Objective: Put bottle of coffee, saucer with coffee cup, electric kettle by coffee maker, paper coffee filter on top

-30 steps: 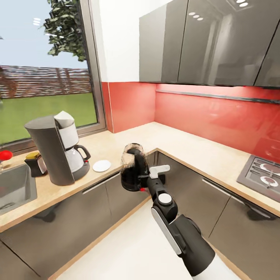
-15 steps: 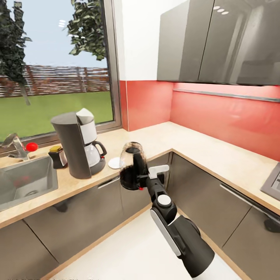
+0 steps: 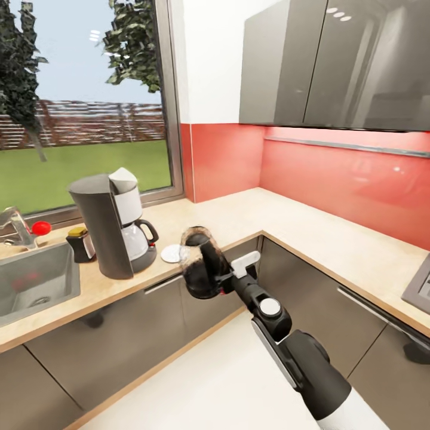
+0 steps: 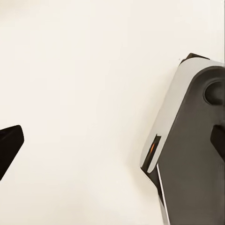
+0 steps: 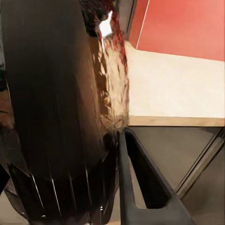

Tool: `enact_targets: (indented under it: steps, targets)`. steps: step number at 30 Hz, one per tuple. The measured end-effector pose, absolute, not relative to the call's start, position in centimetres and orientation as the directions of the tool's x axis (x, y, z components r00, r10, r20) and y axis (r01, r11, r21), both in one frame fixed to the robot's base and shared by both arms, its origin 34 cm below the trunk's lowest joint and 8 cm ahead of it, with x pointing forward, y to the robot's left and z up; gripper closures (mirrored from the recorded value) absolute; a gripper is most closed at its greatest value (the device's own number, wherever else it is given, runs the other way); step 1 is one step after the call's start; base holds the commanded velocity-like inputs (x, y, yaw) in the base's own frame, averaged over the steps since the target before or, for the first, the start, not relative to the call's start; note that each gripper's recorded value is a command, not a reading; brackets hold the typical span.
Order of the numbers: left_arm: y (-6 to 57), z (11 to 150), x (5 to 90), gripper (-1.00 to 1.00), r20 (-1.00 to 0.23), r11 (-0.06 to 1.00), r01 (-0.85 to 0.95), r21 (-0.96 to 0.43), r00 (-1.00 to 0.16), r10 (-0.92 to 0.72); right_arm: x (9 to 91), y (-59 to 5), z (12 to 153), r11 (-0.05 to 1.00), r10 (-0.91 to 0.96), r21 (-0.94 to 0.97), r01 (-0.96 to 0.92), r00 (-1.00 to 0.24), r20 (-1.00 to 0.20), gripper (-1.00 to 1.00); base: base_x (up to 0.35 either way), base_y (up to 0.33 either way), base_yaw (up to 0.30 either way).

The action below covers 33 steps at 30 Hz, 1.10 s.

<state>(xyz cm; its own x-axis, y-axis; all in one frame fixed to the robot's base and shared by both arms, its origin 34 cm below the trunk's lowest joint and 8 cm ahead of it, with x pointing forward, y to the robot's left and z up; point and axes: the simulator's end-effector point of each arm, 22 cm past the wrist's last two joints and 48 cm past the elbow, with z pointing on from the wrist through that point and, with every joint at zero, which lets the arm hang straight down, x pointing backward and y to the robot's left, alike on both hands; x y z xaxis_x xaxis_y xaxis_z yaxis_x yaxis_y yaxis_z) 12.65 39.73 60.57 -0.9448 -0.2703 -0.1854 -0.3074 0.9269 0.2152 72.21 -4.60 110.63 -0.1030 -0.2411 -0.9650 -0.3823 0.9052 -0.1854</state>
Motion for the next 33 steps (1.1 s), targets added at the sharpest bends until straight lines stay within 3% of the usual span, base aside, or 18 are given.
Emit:
enact_targets:
  steps: [14,25,33]
  targets:
    - [38.9,60.4,12.6,-1.0,-0.183,0.928,-0.311,0.205,-0.944,-0.275,72.0,-4.0,110.8,0.901,-0.227,-0.168,-0.399,-0.105,-0.968,1.0,0.216,-0.235,0.005]
    - [38.2,60.3,12.2,-1.0,-0.172,0.929,-0.311,0.2,-0.945,-0.279,71.8,-3.3,110.3,0.901,-0.188,-0.119,-0.417,-0.13,-0.973,1.0,0.314,-0.132,0.195]
    - [38.2,60.3,12.3,-1.0,-0.173,0.929,-0.311,0.2,-0.944,-0.279,71.4,-2.3,111.6,0.898,-0.127,-0.058,-0.436,-0.131,-0.983,1.0,0.317,-0.12,0.022]
